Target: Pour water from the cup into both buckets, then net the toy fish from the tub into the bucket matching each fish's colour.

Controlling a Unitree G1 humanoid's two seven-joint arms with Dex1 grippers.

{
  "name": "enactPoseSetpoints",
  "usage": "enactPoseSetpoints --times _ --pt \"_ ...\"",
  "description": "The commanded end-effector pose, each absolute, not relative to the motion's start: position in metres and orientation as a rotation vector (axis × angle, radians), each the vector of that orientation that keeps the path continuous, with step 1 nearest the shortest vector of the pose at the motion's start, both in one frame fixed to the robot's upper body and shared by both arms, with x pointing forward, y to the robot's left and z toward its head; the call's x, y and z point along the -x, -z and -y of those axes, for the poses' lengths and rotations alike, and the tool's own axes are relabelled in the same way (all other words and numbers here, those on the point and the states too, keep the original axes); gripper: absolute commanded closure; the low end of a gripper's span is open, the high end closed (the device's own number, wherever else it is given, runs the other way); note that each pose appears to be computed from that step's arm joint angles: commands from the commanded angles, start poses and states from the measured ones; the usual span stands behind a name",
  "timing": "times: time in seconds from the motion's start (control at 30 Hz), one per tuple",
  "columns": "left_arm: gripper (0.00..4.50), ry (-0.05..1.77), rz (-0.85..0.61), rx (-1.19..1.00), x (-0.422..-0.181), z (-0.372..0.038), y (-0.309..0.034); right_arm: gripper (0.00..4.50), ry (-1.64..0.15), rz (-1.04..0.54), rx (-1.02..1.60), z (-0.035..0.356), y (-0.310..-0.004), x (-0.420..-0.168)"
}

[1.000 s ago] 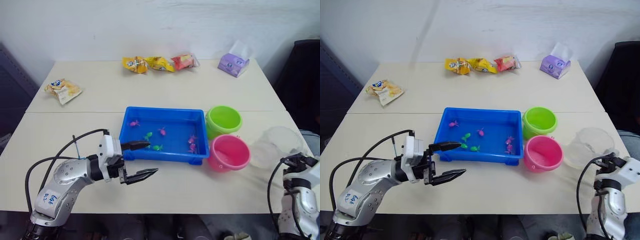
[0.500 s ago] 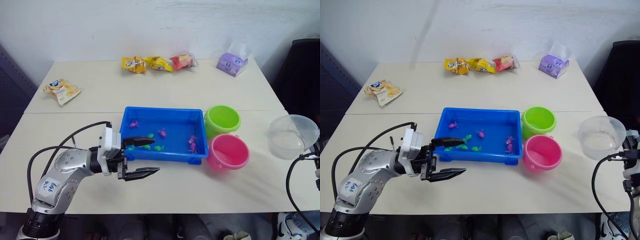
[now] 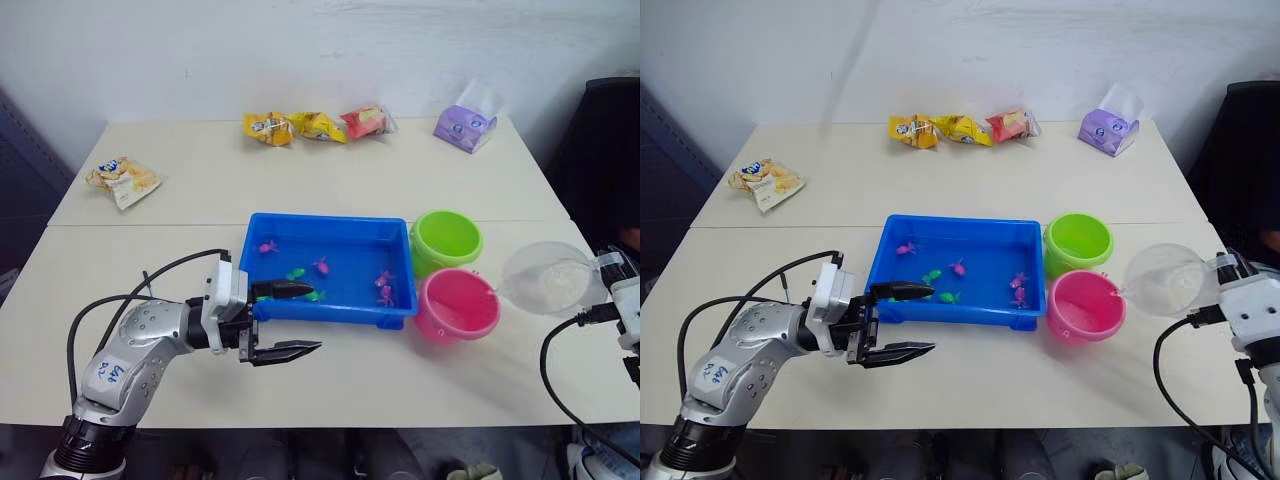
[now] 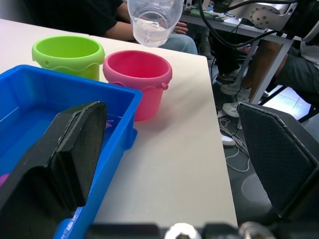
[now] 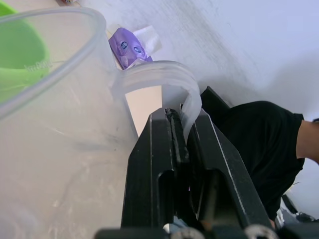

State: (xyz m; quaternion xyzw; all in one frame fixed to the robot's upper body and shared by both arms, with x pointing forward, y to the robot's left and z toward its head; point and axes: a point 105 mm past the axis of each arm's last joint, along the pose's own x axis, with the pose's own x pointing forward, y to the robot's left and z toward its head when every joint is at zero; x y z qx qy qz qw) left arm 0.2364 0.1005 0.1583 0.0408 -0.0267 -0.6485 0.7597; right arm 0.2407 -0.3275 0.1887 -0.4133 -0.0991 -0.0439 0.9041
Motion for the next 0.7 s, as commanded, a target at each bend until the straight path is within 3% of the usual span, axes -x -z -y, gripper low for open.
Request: enactPoseSetpoints --times 0.03,0.7 --pt "0.00 1.420 0.086 -0.115 -0.234 -0.099 -0.161 4.44 0.072 0.266 0.920 0.317 -0.197 -0.240" --pt "0.00 1.397 0.094 -0.116 -0.234 -0.097 -0.156 4.44 0.051 0.342 1.167 0.297 -0.201 -0.251"
